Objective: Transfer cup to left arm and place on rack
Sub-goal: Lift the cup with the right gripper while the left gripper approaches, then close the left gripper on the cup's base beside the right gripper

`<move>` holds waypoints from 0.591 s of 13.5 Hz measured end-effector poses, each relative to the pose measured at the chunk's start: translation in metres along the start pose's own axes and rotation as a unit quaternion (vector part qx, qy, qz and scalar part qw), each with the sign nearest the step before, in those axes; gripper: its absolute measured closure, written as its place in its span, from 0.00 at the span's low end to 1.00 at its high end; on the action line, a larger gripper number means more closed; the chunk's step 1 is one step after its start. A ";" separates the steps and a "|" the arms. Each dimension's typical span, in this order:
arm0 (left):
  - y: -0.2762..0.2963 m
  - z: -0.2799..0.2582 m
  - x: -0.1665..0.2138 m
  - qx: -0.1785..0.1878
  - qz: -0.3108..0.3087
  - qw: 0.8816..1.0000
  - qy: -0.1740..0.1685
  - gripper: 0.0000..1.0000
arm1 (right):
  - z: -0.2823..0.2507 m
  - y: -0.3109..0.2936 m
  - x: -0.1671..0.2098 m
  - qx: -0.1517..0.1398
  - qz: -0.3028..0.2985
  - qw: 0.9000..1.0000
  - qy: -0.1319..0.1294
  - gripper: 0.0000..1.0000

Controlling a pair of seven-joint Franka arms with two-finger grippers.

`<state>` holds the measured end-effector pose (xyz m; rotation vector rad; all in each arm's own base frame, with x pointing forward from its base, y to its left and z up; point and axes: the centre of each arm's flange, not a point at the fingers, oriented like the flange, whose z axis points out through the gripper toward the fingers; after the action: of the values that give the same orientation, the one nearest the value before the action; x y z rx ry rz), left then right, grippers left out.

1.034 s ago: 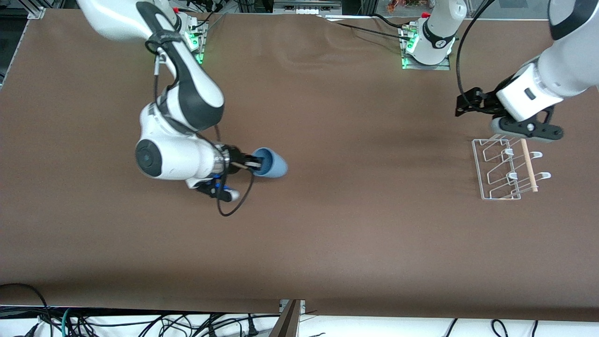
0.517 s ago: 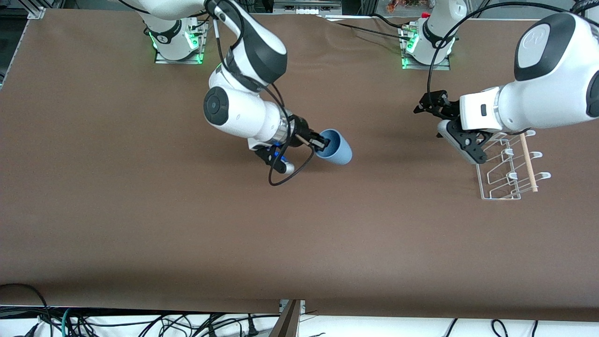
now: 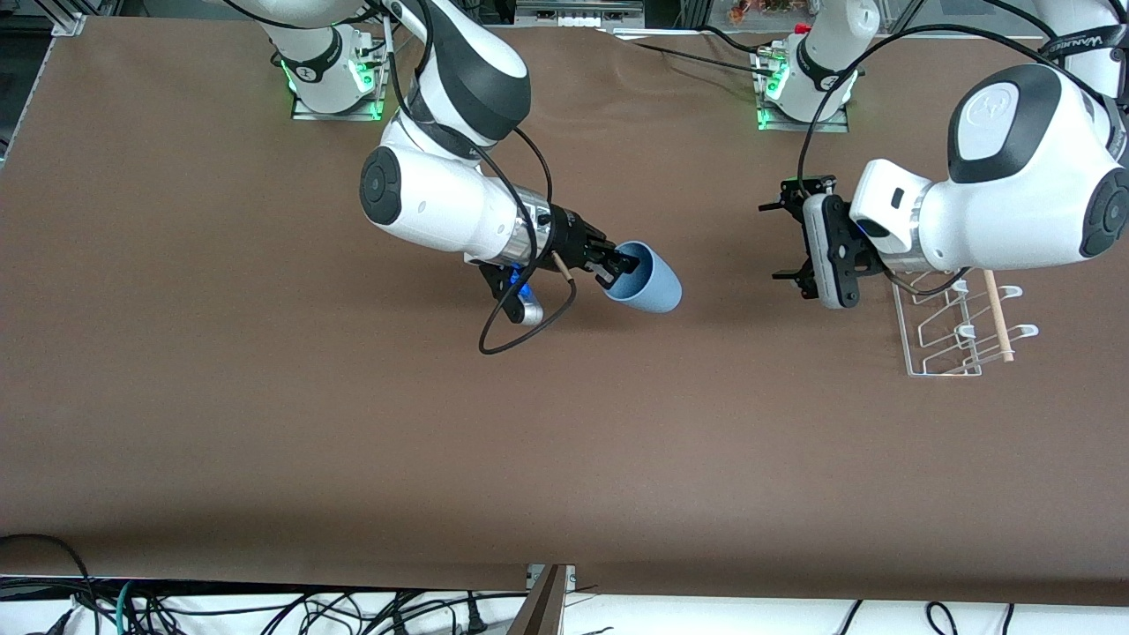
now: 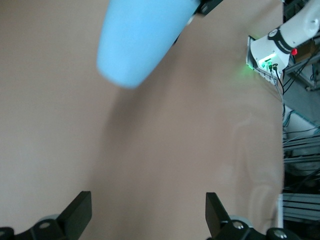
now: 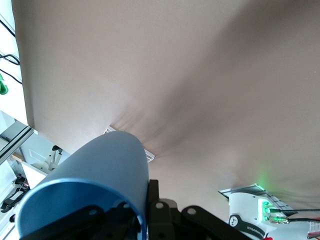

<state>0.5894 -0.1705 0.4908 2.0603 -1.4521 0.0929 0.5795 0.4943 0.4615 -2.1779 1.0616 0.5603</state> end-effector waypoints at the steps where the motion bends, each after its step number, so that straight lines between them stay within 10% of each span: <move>1: 0.002 0.002 0.010 0.011 0.028 0.999 0.012 0.00 | 0.000 0.000 0.000 0.000 0.001 1.000 -0.001 0.94; 8: -0.020 0.034 0.049 0.065 0.102 0.988 0.092 0.00 | -0.001 -0.002 -0.008 0.005 0.006 1.000 -0.010 0.94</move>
<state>0.6167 -0.2240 0.4735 1.9386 -1.5703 0.4597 0.5768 0.4991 0.4678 -2.1549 1.0647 0.5802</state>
